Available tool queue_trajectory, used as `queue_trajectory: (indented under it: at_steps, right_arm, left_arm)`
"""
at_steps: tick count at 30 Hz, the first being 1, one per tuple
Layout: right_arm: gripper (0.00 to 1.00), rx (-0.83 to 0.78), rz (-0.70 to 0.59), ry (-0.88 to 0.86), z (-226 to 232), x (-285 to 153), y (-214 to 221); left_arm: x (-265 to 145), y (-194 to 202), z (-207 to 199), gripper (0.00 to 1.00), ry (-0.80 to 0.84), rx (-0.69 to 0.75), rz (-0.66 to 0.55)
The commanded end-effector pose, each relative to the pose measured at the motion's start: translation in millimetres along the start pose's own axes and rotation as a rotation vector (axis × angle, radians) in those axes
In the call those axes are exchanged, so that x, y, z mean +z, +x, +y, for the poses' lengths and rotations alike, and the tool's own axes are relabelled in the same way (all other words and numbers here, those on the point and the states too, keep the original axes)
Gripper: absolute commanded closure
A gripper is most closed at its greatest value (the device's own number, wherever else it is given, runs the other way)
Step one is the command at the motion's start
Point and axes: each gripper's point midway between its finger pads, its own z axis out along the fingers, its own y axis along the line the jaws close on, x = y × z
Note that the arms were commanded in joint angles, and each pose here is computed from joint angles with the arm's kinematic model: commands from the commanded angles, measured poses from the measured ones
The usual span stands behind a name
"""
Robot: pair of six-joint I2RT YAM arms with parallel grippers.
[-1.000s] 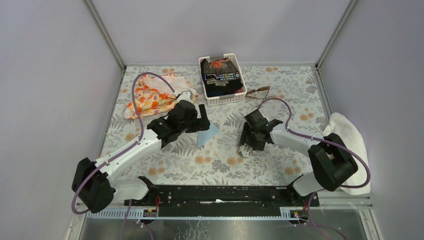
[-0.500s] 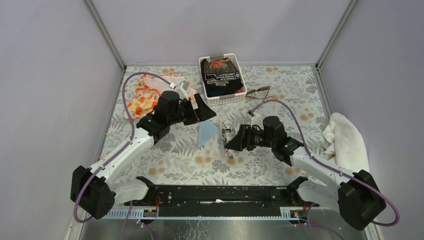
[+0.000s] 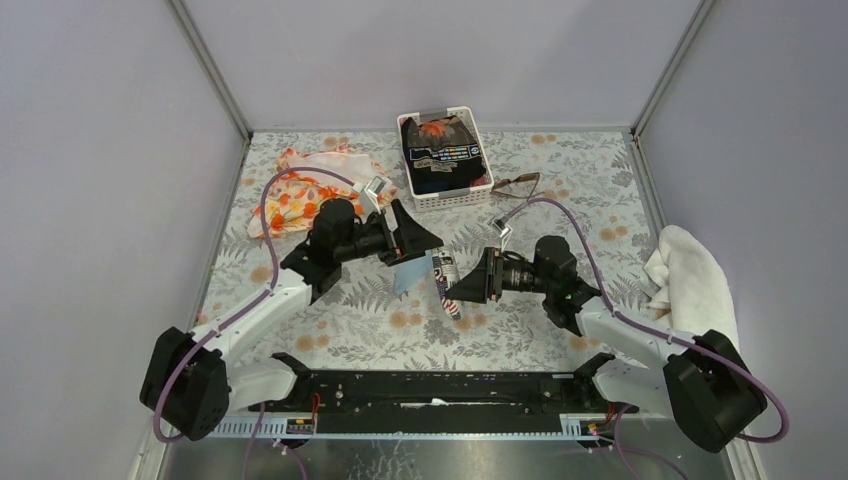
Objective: Organize the sunglasses
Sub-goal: Pick up the sunglasses case from the center of the board, then place the sunglasses case at the center of the board.
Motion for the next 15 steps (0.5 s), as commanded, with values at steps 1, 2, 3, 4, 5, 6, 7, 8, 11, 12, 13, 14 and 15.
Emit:
queue_trajectory:
  at_steps: [1,2,3,4,5,6,7,8,11,12,13,14,15]
  right_arm:
    - [0.41,-0.022,-0.032,-0.133,26,0,-13]
    - [0.41,-0.015,-0.033,-0.138,26,1,-13]
    - [0.41,-0.007,-0.036,-0.141,25,1,-13]
    - [0.41,0.001,-0.040,-0.140,24,1,-14]
    - [0.41,0.008,-0.044,-0.135,22,2,-14]
    - [0.42,0.032,-0.055,-0.098,14,3,-15]
    - [0.41,0.064,-0.066,-0.011,-3,5,-17]
    - [0.41,0.099,-0.064,0.127,-29,5,-16]
    - [0.45,0.161,-0.052,0.630,-107,-20,-15]
    - [0.45,0.178,-0.053,0.773,-125,-32,-18]
    - [0.45,0.198,-0.043,0.875,-140,-42,-13]
    - [0.45,0.212,-0.043,0.942,-151,-49,-11]
    - [0.45,0.232,-0.041,0.976,-158,-51,-8]
  left_arm:
    - [-6,-7,-24,0.01,0.123,0.008,-0.048]
    - [-6,-6,-23,0.01,0.129,0.007,-0.051]
    - [-7,-6,-23,0.01,0.133,0.010,-0.058]
    - [-8,-6,-22,0.01,0.132,0.013,-0.064]
    - [-8,-6,-20,0.01,0.127,0.019,-0.071]
    - [-9,-6,-18,0.01,0.115,0.024,-0.079]
    - [-9,-7,-15,0.01,0.100,0.034,-0.087]
    - [-9,-8,-11,0.01,0.075,0.040,-0.098]
    - [-12,-16,3,0.01,-0.016,0.059,-0.146]
    - [-13,-18,9,0.01,-0.052,0.065,-0.161]
    - [-14,-20,15,0.01,-0.087,0.071,-0.171]
    - [-15,-22,19,0.01,-0.114,0.077,-0.182]
    - [-15,-24,24,0.01,-0.137,0.078,-0.190]
